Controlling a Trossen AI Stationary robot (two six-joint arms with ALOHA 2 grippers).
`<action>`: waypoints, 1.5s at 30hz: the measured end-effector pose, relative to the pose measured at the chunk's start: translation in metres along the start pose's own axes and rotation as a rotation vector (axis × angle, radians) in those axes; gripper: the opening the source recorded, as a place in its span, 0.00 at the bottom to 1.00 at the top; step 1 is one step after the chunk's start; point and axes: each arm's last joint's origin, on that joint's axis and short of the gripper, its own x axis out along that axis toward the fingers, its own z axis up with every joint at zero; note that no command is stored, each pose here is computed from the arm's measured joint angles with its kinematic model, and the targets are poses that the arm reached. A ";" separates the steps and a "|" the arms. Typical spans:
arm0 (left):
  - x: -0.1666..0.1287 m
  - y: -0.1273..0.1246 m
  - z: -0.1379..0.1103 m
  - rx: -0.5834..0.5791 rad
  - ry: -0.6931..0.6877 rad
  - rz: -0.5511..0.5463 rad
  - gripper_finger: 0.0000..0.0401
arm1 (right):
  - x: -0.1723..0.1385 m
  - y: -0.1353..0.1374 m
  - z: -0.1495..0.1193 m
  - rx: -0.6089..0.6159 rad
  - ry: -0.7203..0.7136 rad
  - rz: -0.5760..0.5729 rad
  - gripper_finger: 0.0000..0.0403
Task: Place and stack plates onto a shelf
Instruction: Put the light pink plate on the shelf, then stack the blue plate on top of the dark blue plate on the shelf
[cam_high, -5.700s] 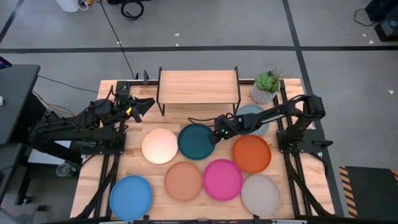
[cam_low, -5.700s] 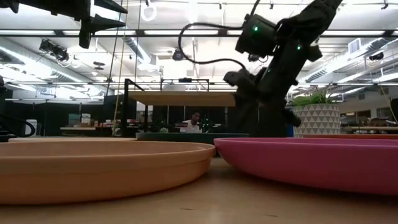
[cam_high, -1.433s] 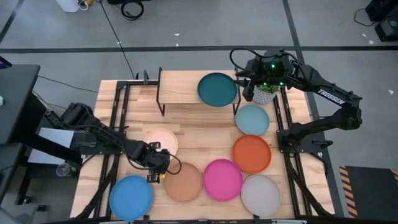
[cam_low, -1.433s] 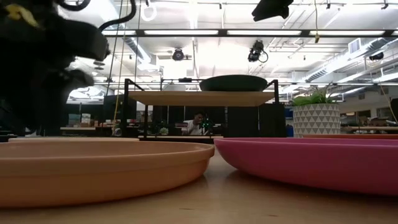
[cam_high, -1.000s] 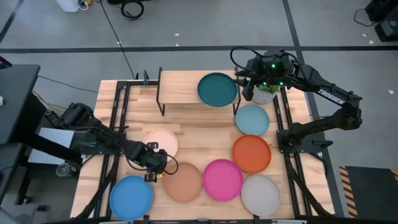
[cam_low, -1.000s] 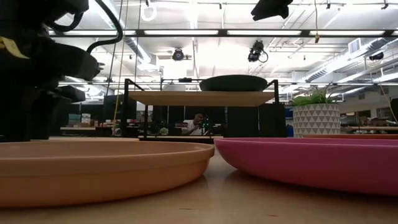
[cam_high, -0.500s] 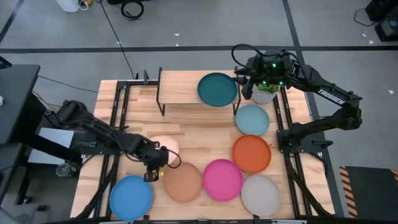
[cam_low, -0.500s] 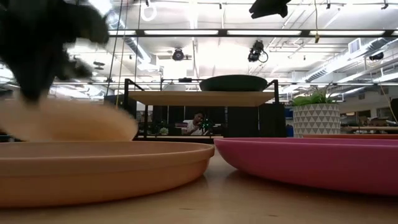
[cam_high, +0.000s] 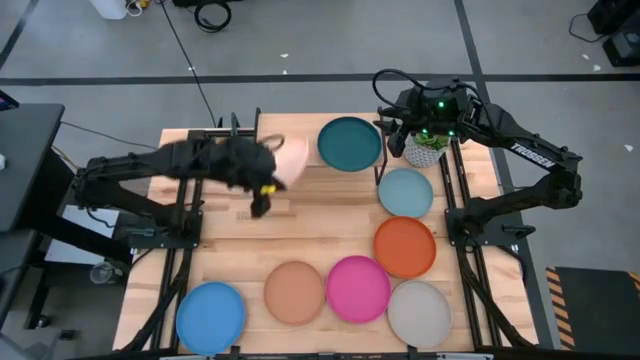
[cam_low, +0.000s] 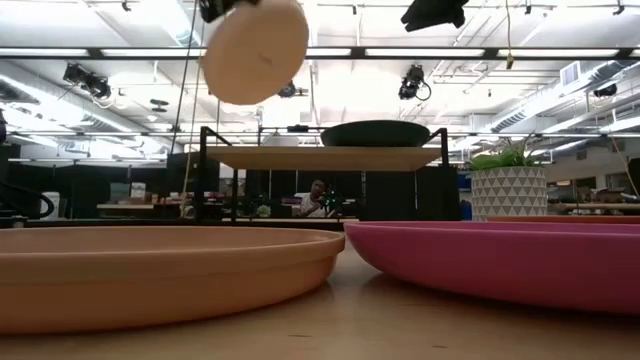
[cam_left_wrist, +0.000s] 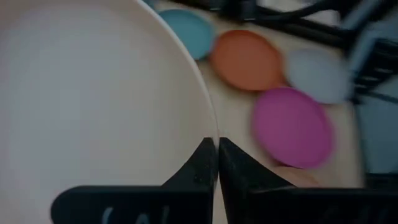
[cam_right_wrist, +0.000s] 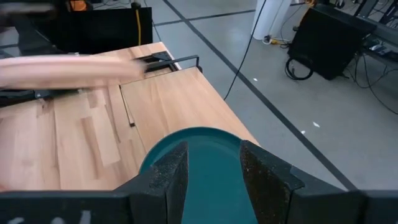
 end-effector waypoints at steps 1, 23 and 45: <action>0.003 0.010 0.005 0.003 0.009 0.026 0.03 | 0.000 0.000 0.000 0.000 -0.004 0.000 0.38; 0.105 0.095 0.020 0.311 0.593 0.194 0.03 | 0.000 0.000 0.004 0.032 -0.037 0.003 0.38; 0.078 0.074 0.027 0.109 0.455 -0.034 0.35 | 0.000 0.000 0.003 0.044 -0.035 0.004 0.38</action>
